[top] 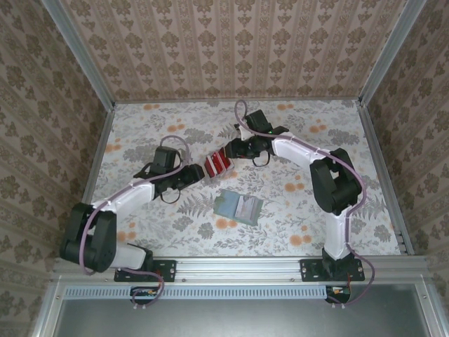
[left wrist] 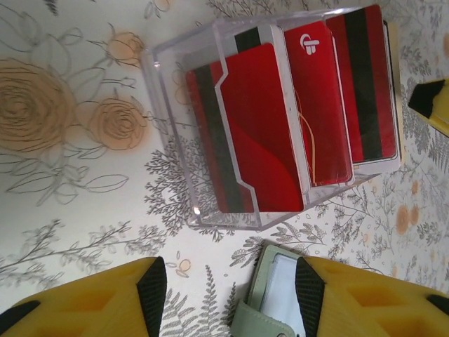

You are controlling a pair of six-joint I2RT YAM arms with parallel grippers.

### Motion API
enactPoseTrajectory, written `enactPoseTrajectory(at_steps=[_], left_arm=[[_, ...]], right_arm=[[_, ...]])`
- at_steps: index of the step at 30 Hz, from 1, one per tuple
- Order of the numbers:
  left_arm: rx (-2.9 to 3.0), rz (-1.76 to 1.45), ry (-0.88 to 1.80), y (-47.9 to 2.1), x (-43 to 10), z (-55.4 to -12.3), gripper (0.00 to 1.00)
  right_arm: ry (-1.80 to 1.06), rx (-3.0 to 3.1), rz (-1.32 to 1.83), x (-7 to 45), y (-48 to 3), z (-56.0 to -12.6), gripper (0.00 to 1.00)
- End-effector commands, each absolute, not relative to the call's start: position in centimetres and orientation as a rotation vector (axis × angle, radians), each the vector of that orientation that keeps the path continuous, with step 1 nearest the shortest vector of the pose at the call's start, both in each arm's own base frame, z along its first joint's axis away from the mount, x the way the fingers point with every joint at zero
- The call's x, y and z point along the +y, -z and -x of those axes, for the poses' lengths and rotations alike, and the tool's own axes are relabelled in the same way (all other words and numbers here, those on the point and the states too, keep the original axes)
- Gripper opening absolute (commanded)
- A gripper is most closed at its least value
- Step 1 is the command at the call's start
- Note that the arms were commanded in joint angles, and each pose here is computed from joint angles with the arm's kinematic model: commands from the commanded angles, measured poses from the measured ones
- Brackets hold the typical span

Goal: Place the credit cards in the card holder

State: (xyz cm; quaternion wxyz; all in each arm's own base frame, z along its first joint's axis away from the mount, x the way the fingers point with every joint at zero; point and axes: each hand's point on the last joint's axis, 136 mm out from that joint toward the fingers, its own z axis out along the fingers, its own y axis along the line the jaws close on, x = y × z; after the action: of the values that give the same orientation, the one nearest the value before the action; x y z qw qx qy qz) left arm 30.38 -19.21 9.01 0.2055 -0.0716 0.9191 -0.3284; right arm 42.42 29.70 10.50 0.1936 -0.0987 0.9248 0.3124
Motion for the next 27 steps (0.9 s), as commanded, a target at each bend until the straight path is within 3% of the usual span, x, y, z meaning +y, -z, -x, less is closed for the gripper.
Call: enactPoseTrajectory(at_steps=[1,27], left_arm=[[2.49,0.103,1.002,-10.8,-20.7,-32.2,0.55],[2.514,0.103,1.06,-8.1,-22.6,-34.3,0.54]], right_arm=[[-0.906,2.606,0.274,30.8,-10.9,-42.6,0.48],[-0.942,2.676,0.366,34.0,-9.0,-41.2,0.47]])
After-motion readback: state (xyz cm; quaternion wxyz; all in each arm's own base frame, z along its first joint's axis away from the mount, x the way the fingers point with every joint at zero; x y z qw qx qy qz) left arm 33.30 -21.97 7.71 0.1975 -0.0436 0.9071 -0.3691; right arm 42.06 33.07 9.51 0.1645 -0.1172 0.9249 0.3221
